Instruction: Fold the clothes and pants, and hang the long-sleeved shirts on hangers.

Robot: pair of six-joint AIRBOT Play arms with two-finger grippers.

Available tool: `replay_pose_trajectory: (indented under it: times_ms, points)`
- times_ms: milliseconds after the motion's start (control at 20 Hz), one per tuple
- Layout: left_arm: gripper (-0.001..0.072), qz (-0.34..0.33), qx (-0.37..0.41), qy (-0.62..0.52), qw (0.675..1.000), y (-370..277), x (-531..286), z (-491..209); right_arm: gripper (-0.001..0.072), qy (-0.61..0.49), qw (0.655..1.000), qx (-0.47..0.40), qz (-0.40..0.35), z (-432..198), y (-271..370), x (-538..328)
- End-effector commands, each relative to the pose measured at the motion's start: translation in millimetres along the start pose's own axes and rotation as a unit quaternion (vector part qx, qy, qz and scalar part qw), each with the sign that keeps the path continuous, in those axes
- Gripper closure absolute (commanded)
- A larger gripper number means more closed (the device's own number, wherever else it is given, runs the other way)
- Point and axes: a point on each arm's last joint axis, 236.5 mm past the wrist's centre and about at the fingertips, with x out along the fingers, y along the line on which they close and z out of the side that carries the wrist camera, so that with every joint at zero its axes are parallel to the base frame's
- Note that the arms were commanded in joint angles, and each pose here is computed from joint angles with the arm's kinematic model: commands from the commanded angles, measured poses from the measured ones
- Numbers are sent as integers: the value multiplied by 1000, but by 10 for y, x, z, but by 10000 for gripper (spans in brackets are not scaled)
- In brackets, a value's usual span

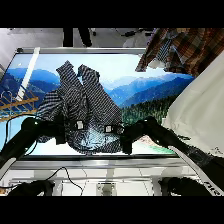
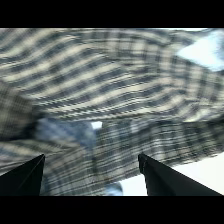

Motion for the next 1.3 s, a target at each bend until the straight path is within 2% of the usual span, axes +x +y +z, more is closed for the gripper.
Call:
replay_pose_trajectory:
  times_ms: [0,150,450,500,600,700,750,850,900,950,1000,1150,1250]
  points:
    - [11,-60,-10,6,998,-381,178,-65,347,8,1000,-16,22,-15,129,16]
    - [11,-81,-11,16,997,-563,270,-143,348,22,997,-66,44,-19,412,182]
    - [12,-70,-12,10,997,-512,283,-119,363,-12,995,-94,-40,178,169,330]
    - [12,-70,-12,10,997,-512,283,-119,414,-21,994,-94,-58,224,85,320]
    - [13,-70,-12,10,997,-512,283,-119,601,-30,991,-97,-83,279,-41,338]
    - [12,-70,-12,10,997,-512,283,-119,631,-25,992,-94,-83,254,-67,412]
    - [18,-70,-12,10,997,-512,283,-119,675,-23,993,-90,-80,239,-63,438]
    - [183,-70,-12,10,997,-513,283,-121,674,-25,995,-58,-76,248,-47,404]
    - [243,-70,-12,10,997,-512,283,-121,674,-27,996,-44,-71,270,-16,332]
    - [407,-70,-12,10,997,-512,283,-121,674,-33,996,-39,-69,324,14,217]
    - [662,-70,-12,11,997,-511,283,-122,675,-45,996,-39,-73,408,30,77]
    - [668,-65,-19,11,998,-496,264,-124,676,-105,985,-60,-120,760,-16,-532]
    - [668,-39,-24,13,999,-412,158,-148,677,-144,975,-70,-155,957,-52,-934]
